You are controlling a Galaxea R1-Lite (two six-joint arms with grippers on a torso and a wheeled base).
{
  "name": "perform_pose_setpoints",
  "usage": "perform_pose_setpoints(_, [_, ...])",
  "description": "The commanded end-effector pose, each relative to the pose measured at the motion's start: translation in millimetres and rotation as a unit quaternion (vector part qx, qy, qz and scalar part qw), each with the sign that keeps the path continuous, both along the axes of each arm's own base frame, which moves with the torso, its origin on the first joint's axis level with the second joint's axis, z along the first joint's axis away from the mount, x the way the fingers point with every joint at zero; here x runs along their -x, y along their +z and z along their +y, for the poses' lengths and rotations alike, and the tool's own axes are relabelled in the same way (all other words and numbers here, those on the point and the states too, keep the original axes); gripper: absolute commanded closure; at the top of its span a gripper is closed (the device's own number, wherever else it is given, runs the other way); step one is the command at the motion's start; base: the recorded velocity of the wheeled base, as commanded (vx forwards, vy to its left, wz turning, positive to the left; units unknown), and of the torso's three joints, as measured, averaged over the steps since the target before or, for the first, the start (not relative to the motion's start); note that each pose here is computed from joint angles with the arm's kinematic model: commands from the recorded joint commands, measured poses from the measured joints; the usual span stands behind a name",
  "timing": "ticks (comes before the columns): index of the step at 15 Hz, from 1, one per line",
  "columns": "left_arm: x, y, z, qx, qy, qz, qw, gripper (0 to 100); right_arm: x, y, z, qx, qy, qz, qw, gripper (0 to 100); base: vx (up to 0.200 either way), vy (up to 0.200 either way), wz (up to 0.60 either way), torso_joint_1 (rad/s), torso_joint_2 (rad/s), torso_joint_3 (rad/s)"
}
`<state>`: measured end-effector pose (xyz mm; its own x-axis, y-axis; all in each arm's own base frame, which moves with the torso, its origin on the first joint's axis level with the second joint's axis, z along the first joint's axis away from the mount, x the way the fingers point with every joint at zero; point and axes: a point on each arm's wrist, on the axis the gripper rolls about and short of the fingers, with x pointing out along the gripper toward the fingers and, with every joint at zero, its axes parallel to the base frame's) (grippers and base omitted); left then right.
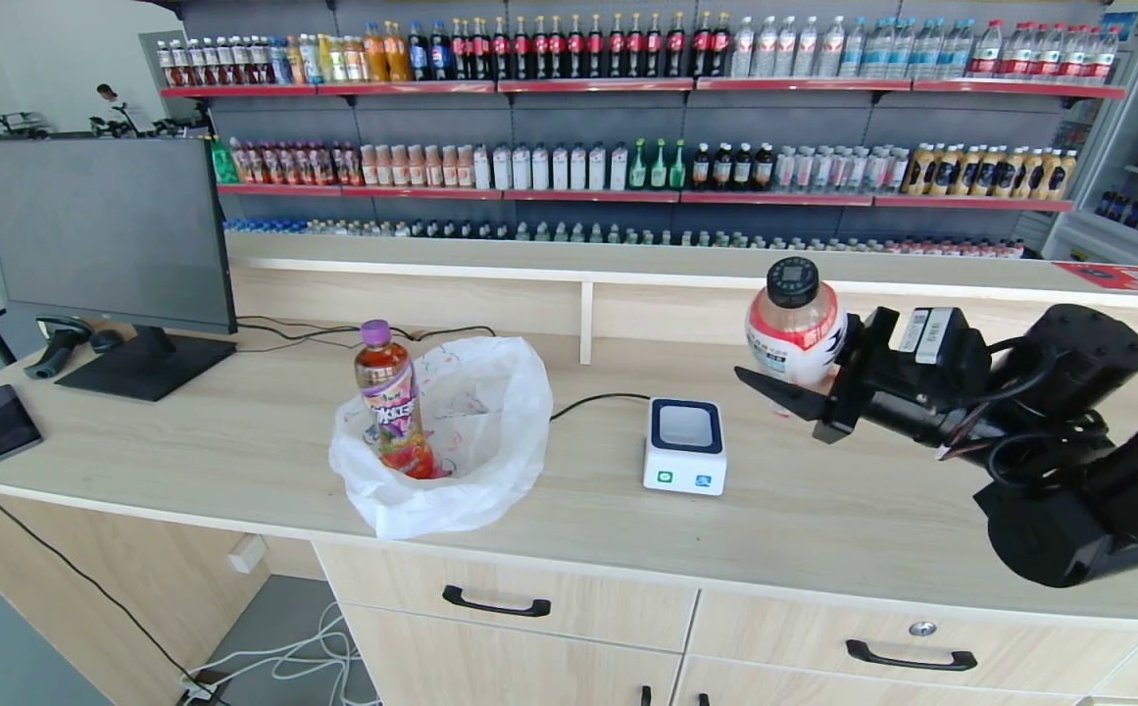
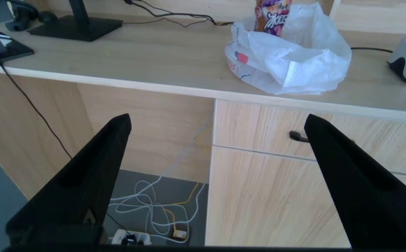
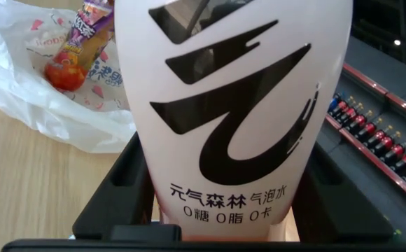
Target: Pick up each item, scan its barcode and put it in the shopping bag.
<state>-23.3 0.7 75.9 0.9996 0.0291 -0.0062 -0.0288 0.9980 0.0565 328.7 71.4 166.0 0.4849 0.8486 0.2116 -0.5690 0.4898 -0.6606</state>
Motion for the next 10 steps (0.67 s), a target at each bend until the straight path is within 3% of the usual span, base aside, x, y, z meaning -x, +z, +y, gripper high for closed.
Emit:
perform_pose_setpoints(1, [0.0, 0.0, 0.0, 0.0, -0.001, 0.0, 1.0, 0, 48.8, 21.3, -21.5, -0.014, -0.022, 0.009, 1.0, 100, 0.0, 0.0, 0.0, 0.0, 0.0, 0.0])
perform_pose_setpoints(6, [0.0, 0.0, 0.0, 0.0, 0.0, 0.0, 1.0, 0, 117.3, 3.9, -46.2, -0.05, -0.077, 0.112, 0.989, 100, 0.0, 0.0, 0.0, 0.0, 0.0, 0.0])
perform_pose_setpoints(10, [0.0, 0.0, 0.0, 0.0, 0.0, 0.0, 1.0, 0, 168.3, -8.5, -87.2, -0.102, -0.184, 0.171, 0.963, 100, 0.0, 0.0, 0.0, 0.0, 0.0, 0.0])
